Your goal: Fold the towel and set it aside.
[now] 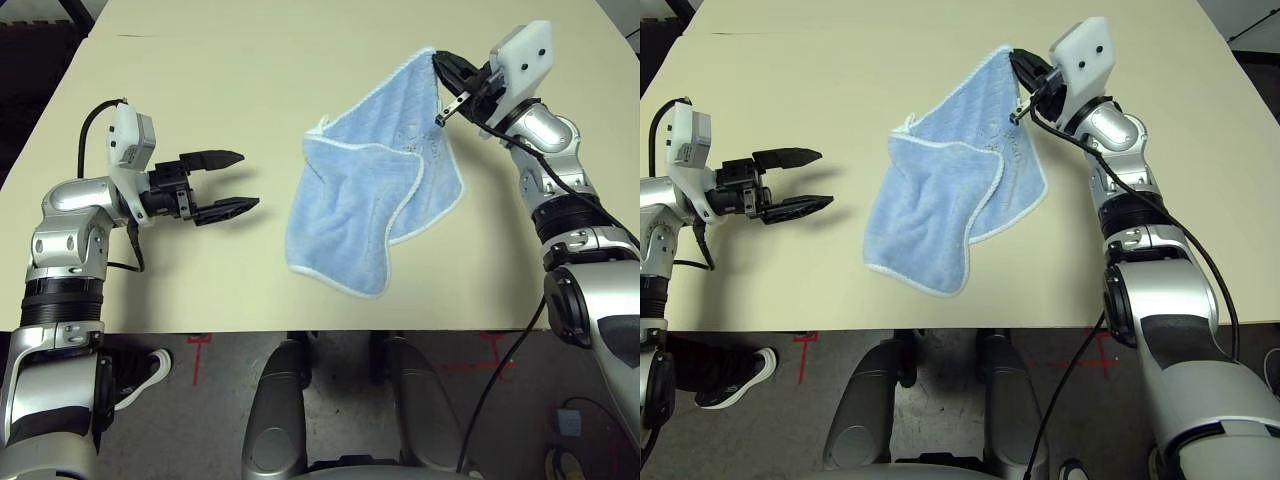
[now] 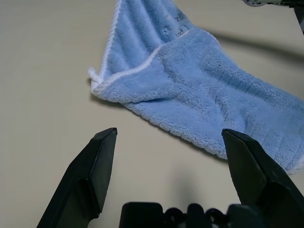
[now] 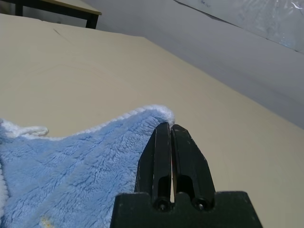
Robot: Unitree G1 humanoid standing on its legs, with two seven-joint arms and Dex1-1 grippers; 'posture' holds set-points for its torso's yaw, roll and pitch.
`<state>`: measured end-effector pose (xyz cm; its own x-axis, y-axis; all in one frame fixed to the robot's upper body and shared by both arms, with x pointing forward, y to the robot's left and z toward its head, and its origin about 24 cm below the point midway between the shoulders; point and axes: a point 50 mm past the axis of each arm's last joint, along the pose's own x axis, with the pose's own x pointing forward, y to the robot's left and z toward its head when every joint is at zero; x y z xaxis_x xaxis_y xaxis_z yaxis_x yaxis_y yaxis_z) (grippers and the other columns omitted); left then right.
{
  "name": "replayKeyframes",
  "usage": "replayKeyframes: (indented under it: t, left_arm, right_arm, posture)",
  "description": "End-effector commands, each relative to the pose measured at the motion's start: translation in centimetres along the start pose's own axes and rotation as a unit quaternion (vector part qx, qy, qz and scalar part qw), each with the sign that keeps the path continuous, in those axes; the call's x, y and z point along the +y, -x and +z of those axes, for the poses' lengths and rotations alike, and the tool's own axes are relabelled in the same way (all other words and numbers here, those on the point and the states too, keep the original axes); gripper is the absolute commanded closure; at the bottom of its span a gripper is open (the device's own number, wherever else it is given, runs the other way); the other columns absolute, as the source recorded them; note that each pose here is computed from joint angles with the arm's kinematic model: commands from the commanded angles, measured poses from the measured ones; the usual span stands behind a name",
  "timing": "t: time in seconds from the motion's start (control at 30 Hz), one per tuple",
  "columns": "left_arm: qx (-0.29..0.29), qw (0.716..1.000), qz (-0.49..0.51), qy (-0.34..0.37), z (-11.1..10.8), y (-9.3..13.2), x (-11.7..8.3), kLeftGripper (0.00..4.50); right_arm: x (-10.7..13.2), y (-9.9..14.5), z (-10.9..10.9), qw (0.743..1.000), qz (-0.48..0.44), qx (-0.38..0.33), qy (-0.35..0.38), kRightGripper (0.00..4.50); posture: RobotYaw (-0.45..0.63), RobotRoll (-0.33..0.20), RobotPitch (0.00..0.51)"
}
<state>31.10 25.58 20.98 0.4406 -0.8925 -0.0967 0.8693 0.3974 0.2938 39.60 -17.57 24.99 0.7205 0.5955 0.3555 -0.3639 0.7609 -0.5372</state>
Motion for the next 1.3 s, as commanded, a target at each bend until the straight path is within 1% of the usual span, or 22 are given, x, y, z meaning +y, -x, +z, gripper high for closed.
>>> replayKeyframes:
  t: [0.03,0.13,0.2,0.3,0.33,0.43,0.47,0.53,0.57,0.67,0.73,0.8,0.87,1.0,1.07,1.2,1.3]
  left_arm:
    - [-0.003,1.000,0.000,0.007,-0.1,-0.4,-0.2,0.00]
    - [-0.006,1.000,0.007,0.015,-0.3,-0.6,0.0,0.00]
    - [-0.009,1.000,0.017,0.019,-0.3,-0.8,0.2,0.00]
    - [-0.014,0.999,0.026,0.028,-0.4,-1.0,0.4,0.00]
    - [-0.015,0.999,0.028,0.029,-0.4,-1.1,0.5,0.00]
    - [-0.019,0.999,0.031,0.030,-0.3,-1.4,0.7,0.00]
    - [-0.022,0.999,0.032,0.030,-0.2,-1.5,0.7,0.00]
    - [-0.031,0.999,0.035,0.028,0.1,-1.9,0.9,0.00]
    - [-0.035,0.998,0.036,0.028,0.3,-2.1,0.9,0.00]
    - [-0.045,0.998,0.039,0.028,0.6,-2.5,1.1,0.00]
    - [-0.053,0.997,0.042,0.027,0.8,-2.9,1.3,0.00]
    - [-0.059,0.997,0.047,0.027,1.0,-3.2,1.5,0.00]
    - [-0.065,0.996,0.057,0.024,1.1,-3.6,1.7,0.00]
    - [-0.076,0.994,0.083,0.004,1.5,-4.5,2.2,0.00]
    - [-0.083,0.992,0.095,0.002,1.8,-5.0,2.6,0.00]
    - [-0.097,0.987,0.128,-0.015,3.1,-6.0,3.6,0.00]
    - [-0.133,0.983,0.124,-0.015,5.0,-7.4,4.1,0.00]
  right_arm:
    - [-0.4,0.3,0.0,1.000,-0.002,-0.004,0.001,4.47]
    - [-0.3,0.1,-0.1,1.000,0.000,0.000,-0.003,4.47]
    - [-0.6,-0.5,0.5,1.000,-0.011,-0.009,-0.009,4.47]
    - [-1.4,-2.0,2.6,0.999,-0.026,-0.042,-0.003,4.47]
    - [-2.1,-3.1,4.7,0.996,-0.040,-0.075,-0.005,4.47]
    - [-3.4,-5.0,9.2,0.987,-0.065,-0.147,-0.012,4.47]
    - [-3.8,-5.4,10.6,0.982,-0.071,-0.173,-0.016,4.47]
    - [-4.9,-5.9,14.5,0.966,-0.084,-0.245,-0.024,4.47]
    - [-5.2,-5.9,16.0,0.957,-0.087,-0.274,-0.027,4.47]
    - [-6.1,-5.7,18.9,0.938,-0.095,-0.332,-0.032,4.47]
    - [-6.0,-5.7,19.5,0.933,-0.081,-0.349,-0.033,4.47]
    - [-5.5,-5.9,18.9,0.935,-0.062,-0.347,-0.044,4.47]
    - [-5.2,-5.9,18.7,0.931,-0.052,-0.355,-0.058,4.47]
    - [-5.9,-5.5,20.3,0.920,-0.060,-0.384,-0.055,4.47]
    - [-5.9,-5.5,20.3,0.919,-0.058,-0.386,-0.055,4.47]
    - [-6.4,-5.3,20.1,0.915,-0.074,-0.389,-0.073,4.47]
    - [-5.8,-5.6,19.1,0.923,-0.066,-0.371,-0.076,4.47]
  posture:
    - [-0.01,0.000,0.318]
    - [0.00,0.000,0.317]
    - [0.00,0.000,0.315]
    - [0.01,0.000,0.314]
    - [0.01,0.000,0.314]
    - [0.00,0.000,0.313]
    - [0.00,0.000,0.312]
    - [0.01,0.000,0.310]
    - [0.01,0.000,0.310]
    - [0.01,0.000,0.307]
    - [0.00,0.000,0.300]
    - [0.00,0.000,0.298]
    - [0.00,0.000,0.298]
    - [-0.01,0.000,0.297]
    - [-0.01,0.000,0.295]
    - [0.00,0.000,0.290]
    - [-0.01,0.000,0.288]
